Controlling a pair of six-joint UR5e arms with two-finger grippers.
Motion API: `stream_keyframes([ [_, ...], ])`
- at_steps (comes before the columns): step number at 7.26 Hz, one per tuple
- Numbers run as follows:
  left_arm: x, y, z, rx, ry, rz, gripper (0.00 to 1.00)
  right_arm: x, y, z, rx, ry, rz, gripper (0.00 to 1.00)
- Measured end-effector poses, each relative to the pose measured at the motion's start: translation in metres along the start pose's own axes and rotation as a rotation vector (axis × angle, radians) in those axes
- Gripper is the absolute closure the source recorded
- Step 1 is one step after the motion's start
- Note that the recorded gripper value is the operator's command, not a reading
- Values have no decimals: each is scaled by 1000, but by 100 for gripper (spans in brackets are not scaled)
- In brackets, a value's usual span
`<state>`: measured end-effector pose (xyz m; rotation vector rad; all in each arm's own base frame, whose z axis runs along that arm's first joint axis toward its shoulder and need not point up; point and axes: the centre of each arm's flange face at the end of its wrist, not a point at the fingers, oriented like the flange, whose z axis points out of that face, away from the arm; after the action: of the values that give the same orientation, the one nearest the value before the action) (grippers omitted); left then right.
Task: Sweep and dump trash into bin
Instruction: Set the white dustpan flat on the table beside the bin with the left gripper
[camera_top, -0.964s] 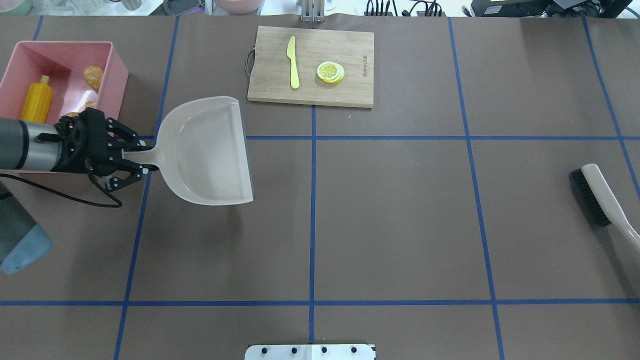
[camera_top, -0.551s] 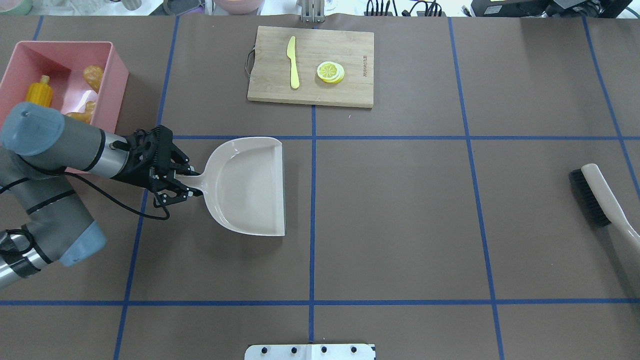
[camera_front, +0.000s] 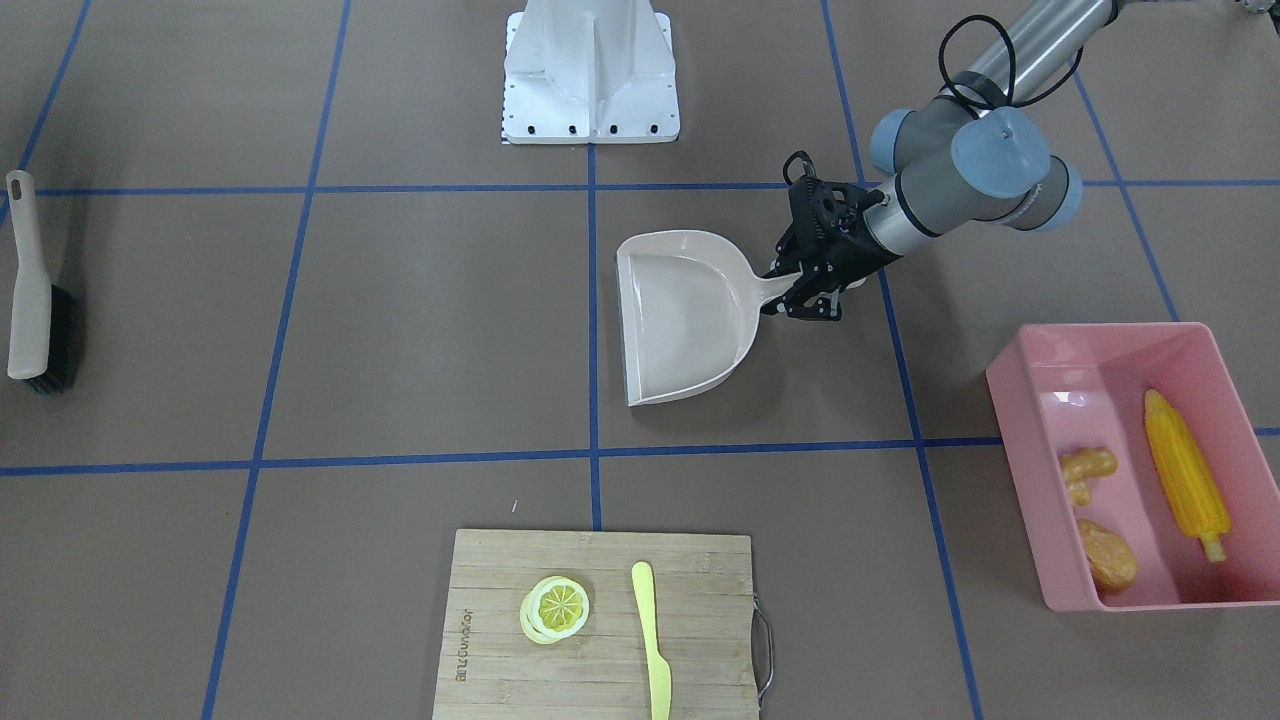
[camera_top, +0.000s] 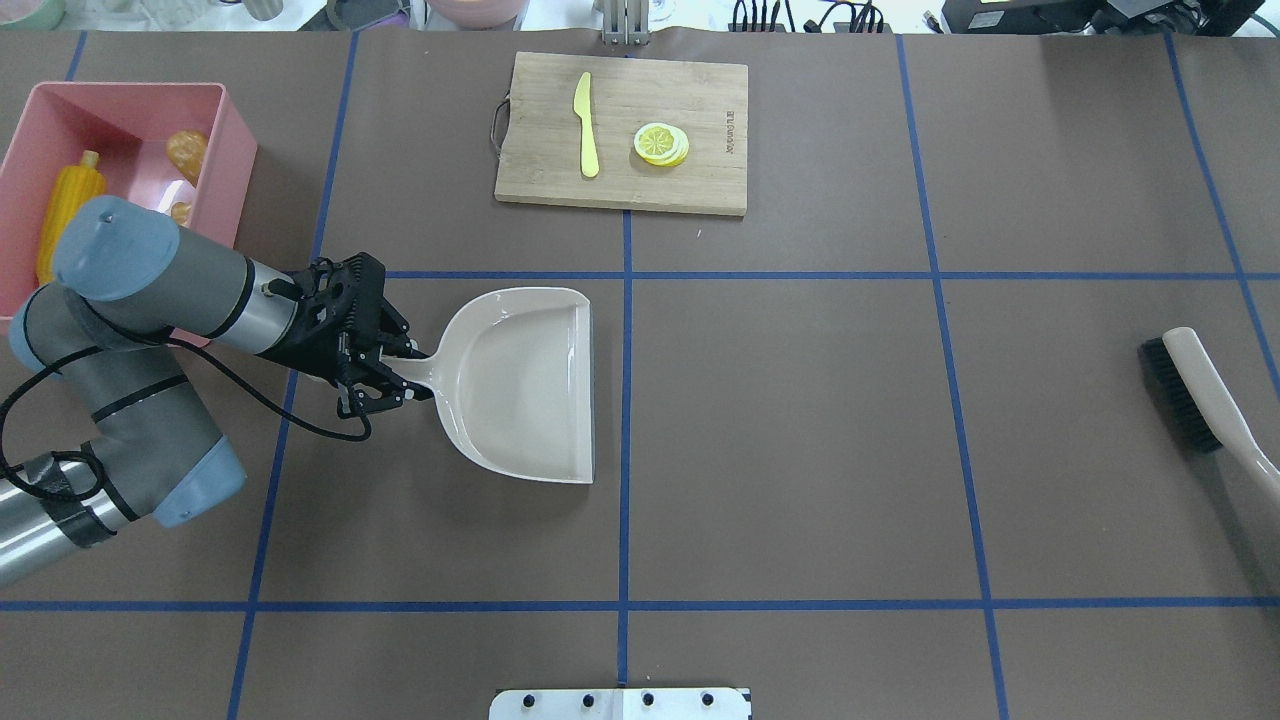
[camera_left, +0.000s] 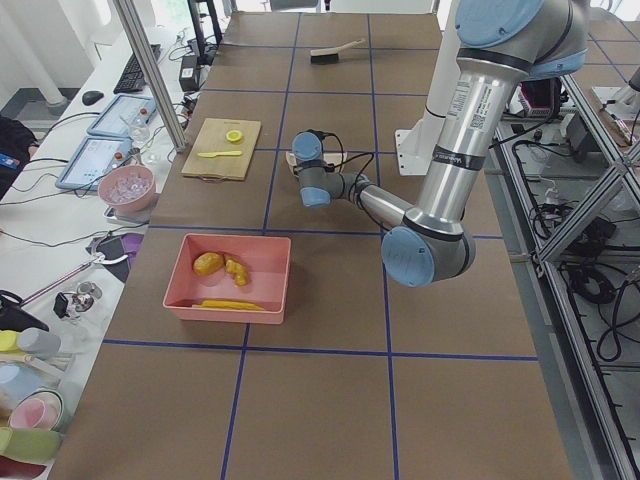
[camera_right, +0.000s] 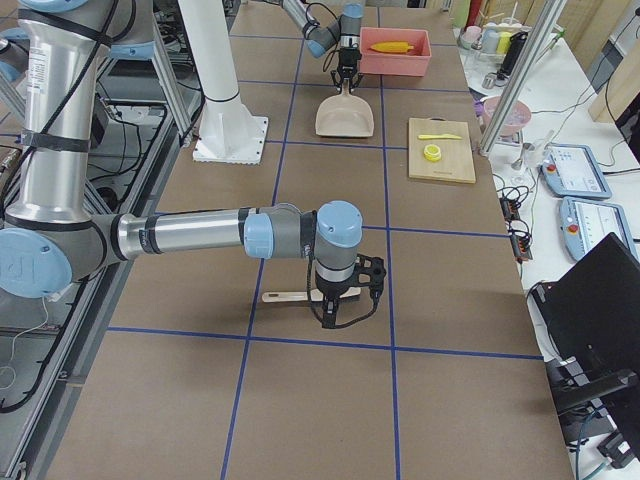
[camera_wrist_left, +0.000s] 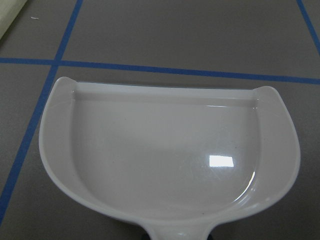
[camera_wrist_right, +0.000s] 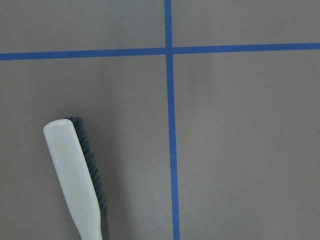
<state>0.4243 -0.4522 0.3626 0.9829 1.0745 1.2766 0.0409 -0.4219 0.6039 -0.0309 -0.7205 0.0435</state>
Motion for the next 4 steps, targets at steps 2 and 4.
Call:
stream_keyframes([
  [2,-4,-11,5,-2,2,1,100,0,0,0,1,-1,-1,0],
  [4,-10,-14,11,-9,2,37,100,0,0,0,0,-2,-1,0],
])
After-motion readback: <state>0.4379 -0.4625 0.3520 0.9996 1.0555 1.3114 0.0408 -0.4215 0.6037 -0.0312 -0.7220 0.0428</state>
